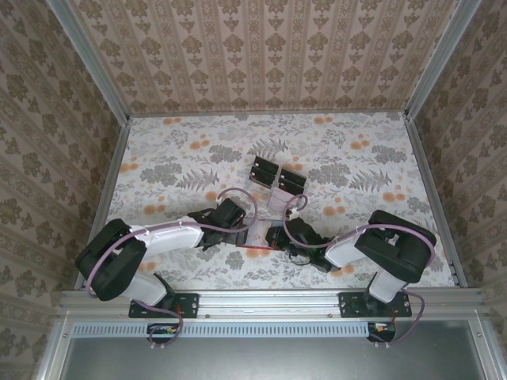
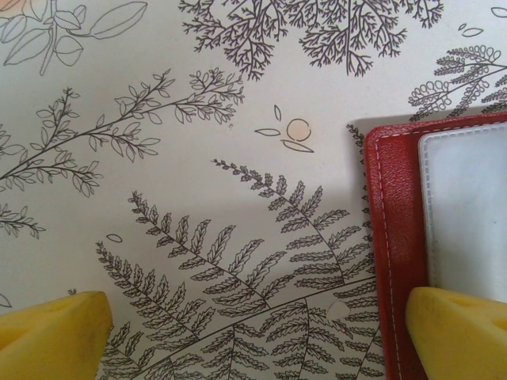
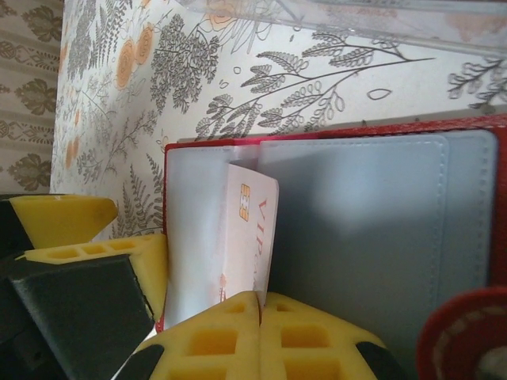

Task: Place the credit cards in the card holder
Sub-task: Insert the credit card into the card slot, then flip over the card slot on the card holder.

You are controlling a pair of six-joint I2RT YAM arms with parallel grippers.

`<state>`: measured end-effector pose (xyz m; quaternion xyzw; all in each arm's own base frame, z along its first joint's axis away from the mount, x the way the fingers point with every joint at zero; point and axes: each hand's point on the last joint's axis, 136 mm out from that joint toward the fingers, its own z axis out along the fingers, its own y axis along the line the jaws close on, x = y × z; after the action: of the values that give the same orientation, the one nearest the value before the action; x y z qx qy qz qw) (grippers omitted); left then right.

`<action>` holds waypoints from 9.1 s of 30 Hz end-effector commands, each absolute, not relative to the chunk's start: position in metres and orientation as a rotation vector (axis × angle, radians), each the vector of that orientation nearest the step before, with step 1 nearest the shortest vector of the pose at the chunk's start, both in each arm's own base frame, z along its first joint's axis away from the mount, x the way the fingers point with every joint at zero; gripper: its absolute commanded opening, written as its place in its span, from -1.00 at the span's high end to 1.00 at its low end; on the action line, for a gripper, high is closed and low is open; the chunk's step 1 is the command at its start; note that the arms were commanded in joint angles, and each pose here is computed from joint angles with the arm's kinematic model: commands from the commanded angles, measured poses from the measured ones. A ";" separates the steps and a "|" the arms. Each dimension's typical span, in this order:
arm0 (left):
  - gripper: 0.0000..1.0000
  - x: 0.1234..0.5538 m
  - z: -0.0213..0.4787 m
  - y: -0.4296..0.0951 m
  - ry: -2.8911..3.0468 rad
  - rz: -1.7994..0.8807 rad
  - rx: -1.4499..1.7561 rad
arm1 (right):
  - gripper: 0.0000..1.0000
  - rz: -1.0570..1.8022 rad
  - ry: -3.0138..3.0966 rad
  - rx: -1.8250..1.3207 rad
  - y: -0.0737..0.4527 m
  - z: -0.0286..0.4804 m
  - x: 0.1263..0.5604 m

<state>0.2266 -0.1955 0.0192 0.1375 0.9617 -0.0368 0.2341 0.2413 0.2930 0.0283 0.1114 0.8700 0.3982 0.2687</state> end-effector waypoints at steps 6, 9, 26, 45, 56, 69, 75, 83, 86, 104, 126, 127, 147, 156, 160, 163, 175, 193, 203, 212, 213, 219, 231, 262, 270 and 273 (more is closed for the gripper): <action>-1.00 0.210 0.005 -0.182 2.702 -0.041 0.404 | 1.00 0.989 2.485 0.278 0.294 -0.003 0.230; -1.00 0.210 0.006 -0.183 2.700 -0.048 0.404 | 1.00 0.990 2.490 0.270 0.298 -0.003 0.232; -1.00 0.222 0.047 -0.179 2.655 -0.130 0.316 | -0.17 0.854 2.574 0.086 0.297 0.035 0.238; -1.00 0.219 0.029 -0.156 2.705 -0.086 0.278 | 0.90 0.589 2.701 -0.075 0.297 0.036 0.251; -1.00 0.221 0.017 -0.160 2.732 -0.082 0.292 | 0.94 0.595 2.721 -0.088 0.308 0.025 0.257; -1.00 0.220 0.006 -0.163 2.754 -0.083 0.301 | 0.94 0.709 2.716 -0.097 0.331 0.026 0.259; -1.00 0.219 0.005 -0.164 2.752 -0.091 0.306 | 0.94 0.745 2.713 -0.118 0.343 0.028 0.259; -1.00 0.219 0.006 -0.165 2.745 -0.097 0.309 | 0.94 0.782 2.719 -0.141 0.358 0.027 0.257; -1.00 0.219 0.010 -0.164 2.736 -0.094 0.312 | 0.91 0.782 2.709 -0.142 0.357 0.032 0.258; -1.00 0.234 0.061 -0.138 2.649 -0.152 0.178 | 0.14 0.682 2.641 -0.114 0.311 0.062 0.264; -1.00 0.232 0.062 -0.182 2.649 -0.235 0.279 | 0.10 0.601 2.616 0.024 0.244 0.054 0.245; -1.00 0.232 0.062 -0.184 2.649 -0.237 0.284 | 0.10 0.600 2.614 0.017 0.245 0.056 0.245; -1.00 0.229 0.061 -0.196 2.637 -0.238 0.269 | 0.10 0.536 2.689 -0.164 0.276 0.059 0.265; -1.00 0.230 0.064 -0.196 2.630 -0.235 0.268 | 0.01 0.443 2.778 -0.192 0.274 0.035 0.263; -1.00 0.230 0.064 -0.196 2.629 -0.235 0.270 | -0.07 0.430 2.798 -0.184 0.272 0.027 0.260; -0.99 0.230 0.063 -0.196 2.628 -0.232 0.274 | -0.12 0.471 2.807 -0.178 0.279 0.022 0.259; -1.00 0.220 0.060 -0.201 2.610 -0.283 0.299 | -0.13 0.678 2.819 -0.078 0.304 0.013 0.253; -1.00 0.188 0.063 -0.233 2.448 -0.445 0.304 | -0.14 0.790 2.779 0.202 0.301 0.012 0.252; -1.00 0.192 0.065 -0.261 2.410 -0.458 0.359 | -0.15 0.809 2.778 0.237 0.301 0.010 0.251; -1.00 0.197 0.064 -0.273 2.397 -0.441 0.387 | -0.15 0.817 2.777 0.237 0.303 0.010 0.251; -1.00 0.198 0.063 -0.273 2.402 -0.431 0.389 | -0.15 0.818 2.777 0.239 0.302 0.010 0.251; -1.00 0.198 0.050 -0.270 2.431 -0.364 0.397 | -0.15 0.828 2.769 0.239 0.303 0.014 0.252; -1.00 0.196 0.029 -0.249 2.467 -0.230 0.366 | -0.26 0.849 2.706 0.217 0.301 0.041 0.262; -1.00 0.192 0.015 -0.239 2.494 -0.197 0.357 | -0.30 0.748 2.724 0.259 0.272 0.030 0.248; -1.00 0.191 0.015 -0.239 2.495 -0.195 0.357 | -0.30 0.777 2.737 0.269 0.279 0.021 0.249; -1.00 0.191 0.014 -0.238 2.497 -0.192 0.359 | -0.30 0.815 2.726 0.265 0.284 0.021 0.250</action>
<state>0.1947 -0.2473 0.0218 0.1370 0.9378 -0.0905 0.3059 0.2556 0.2874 0.0382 0.0804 0.9398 0.2899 0.1623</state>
